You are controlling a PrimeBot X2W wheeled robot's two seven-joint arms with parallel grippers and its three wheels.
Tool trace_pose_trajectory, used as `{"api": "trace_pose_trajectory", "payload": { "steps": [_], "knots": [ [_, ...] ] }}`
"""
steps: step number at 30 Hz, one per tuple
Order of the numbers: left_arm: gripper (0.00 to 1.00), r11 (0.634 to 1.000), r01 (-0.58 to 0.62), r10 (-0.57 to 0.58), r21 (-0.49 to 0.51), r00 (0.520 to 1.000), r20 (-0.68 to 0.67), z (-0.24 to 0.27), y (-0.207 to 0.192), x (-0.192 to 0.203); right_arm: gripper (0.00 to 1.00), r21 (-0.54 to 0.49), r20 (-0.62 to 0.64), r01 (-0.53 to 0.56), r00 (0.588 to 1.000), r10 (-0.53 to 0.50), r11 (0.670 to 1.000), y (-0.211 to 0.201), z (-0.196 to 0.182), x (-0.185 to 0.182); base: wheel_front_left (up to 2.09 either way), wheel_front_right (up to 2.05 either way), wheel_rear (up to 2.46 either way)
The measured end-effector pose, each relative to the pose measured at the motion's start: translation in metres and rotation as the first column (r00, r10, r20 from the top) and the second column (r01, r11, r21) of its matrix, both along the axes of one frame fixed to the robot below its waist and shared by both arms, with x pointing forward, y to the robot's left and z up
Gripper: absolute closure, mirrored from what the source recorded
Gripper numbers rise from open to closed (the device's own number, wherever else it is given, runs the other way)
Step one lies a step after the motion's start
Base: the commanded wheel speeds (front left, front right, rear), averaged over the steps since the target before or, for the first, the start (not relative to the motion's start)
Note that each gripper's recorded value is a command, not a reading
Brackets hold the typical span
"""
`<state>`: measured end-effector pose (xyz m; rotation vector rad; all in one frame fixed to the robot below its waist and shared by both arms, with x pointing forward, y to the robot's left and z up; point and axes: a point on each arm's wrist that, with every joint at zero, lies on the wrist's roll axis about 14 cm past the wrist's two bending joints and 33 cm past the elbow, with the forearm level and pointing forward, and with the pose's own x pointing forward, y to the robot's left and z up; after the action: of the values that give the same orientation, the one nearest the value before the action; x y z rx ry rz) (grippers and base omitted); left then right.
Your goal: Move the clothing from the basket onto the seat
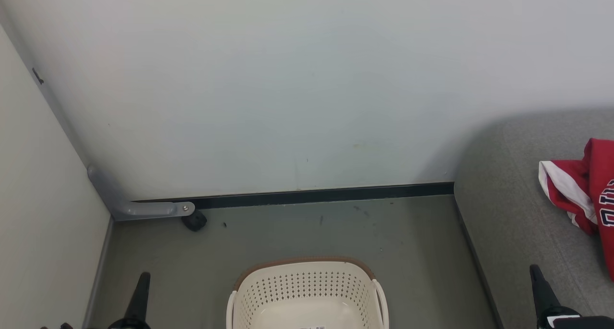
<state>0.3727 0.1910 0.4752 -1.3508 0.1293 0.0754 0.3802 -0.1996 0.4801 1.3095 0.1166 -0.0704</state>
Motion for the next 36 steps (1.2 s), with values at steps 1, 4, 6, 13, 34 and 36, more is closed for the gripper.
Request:
{"api": "trace_pose_trajectory", "payload": {
  "steps": [1, 4, 6, 13, 34, 36],
  "knots": [
    [1.0, 1.0, 0.002, -0.001, -0.011, 1.0, 0.008, 0.0015, -0.0004, 0.001, 1.0, 0.015, 0.004, 0.004, 1.0, -0.004, 1.0, -0.0002, 0.0003, -0.0001, 0.0, 0.0, 0.0],
    [1.0, 0.999, 0.001, 0.0, -0.046, 1.0, 0.013, 0.0015, -0.0016, 0.0016, 1.0, 0.065, 0.006, 0.014, 1.0, -0.014, 0.998, -0.0011, 0.0001, -0.0004, 0.0, 0.0, 0.0],
    [1.0, 0.997, -0.005, 0.006, -0.078, 1.0, 0.011, 0.0007, -0.0007, 0.0017, 1.0, 0.091, 0.009, 0.022, 1.0, -0.023, 0.996, -0.0024, -0.0001, -0.0005, 0.0, 0.0, 0.0],
    [1.0, 0.986, -0.016, 0.021, -0.164, 1.0, 0.024, 0.0018, 0.0007, 0.0041, 1.0, 0.198, 0.017, 0.047, 0.999, -0.051, 0.979, -0.0046, -0.001, -0.0012, 0.0, 0.0, 0.0],
    [1.0, 0.976, -0.02, 0.03, -0.217, 0.999, 0.04, 0.0042, 0.0005, 0.0059, 1.0, 0.257, 0.035, 0.053, 0.997, -0.064, 0.965, -0.0049, 0.0023, 0.0008, 0.0, 0.0, 0.0],
    [1.0, 0.976, -0.02, 0.03, -0.218, 0.999, 0.04, 0.0042, 0.0005, 0.0059, 1.0, 0.257, 0.035, 0.053, 0.997, -0.064, 0.965, -0.0049, 0.0024, 0.0008, 0.0, 0.0, 0.0]
  ]
}}
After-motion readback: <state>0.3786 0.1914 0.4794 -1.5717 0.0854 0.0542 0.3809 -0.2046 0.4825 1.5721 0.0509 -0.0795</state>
